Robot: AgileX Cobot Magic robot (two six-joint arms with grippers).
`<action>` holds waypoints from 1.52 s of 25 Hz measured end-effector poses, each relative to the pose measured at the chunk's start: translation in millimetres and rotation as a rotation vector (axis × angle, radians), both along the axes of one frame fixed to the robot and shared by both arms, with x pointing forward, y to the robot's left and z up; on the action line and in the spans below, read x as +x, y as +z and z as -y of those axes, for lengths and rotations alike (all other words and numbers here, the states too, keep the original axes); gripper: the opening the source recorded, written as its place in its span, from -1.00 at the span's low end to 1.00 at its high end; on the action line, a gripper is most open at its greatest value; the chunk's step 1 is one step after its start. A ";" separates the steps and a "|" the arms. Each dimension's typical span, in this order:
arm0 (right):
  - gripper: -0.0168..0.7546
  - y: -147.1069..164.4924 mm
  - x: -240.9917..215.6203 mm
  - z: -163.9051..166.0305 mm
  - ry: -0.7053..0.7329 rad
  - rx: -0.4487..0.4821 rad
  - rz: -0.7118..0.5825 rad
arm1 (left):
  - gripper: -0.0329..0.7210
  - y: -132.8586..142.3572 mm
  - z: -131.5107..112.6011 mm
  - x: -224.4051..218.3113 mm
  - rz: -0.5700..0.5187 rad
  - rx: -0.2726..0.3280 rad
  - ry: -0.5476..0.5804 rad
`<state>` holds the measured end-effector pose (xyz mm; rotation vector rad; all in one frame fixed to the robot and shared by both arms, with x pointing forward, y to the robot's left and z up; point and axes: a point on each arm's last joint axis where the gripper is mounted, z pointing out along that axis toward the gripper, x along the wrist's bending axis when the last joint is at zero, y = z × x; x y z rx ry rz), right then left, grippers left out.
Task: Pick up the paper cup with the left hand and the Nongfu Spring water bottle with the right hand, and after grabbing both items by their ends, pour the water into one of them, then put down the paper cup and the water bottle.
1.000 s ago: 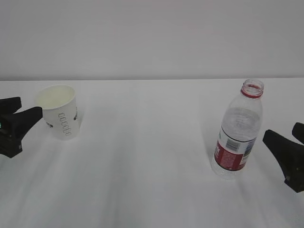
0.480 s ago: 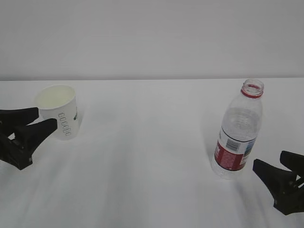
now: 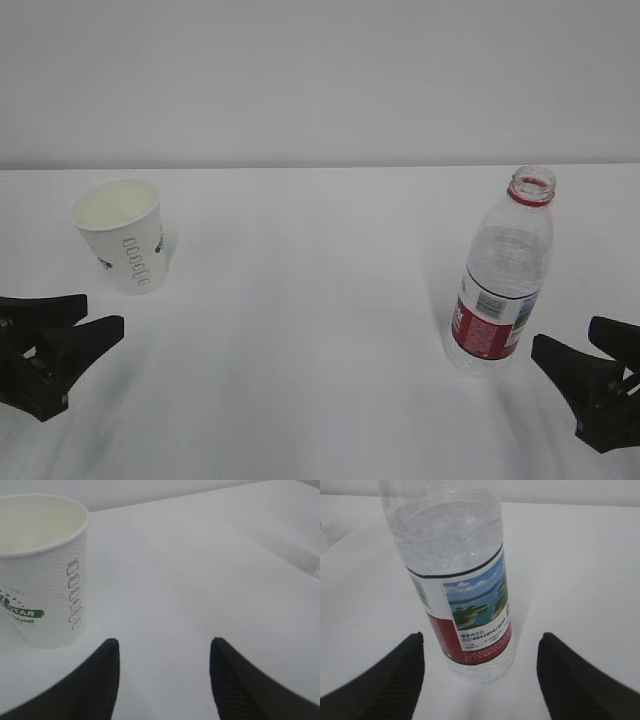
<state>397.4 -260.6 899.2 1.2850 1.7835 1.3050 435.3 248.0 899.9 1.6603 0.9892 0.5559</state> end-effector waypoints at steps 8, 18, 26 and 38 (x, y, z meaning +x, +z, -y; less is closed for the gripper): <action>0.43 0.0 0.0 0.0 0.000 0.000 0.000 | 0.20 0.1 -0.2 0.0 0.000 -0.001 0.004; 0.72 -5.2 7.0 -2.1 0.023 -0.001 -0.022 | 0.20 0.1 -0.2 0.0 0.000 -0.001 0.004; 0.74 -21.9 26.4 -7.3 0.079 -0.004 -0.080 | 0.20 0.0 -0.1 -0.1 0.000 -0.001 0.002; 0.74 -13.9 53.7 -12.8 0.135 -0.006 0.012 | 0.21 0.2 -1.7 1.0 0.000 -0.004 0.025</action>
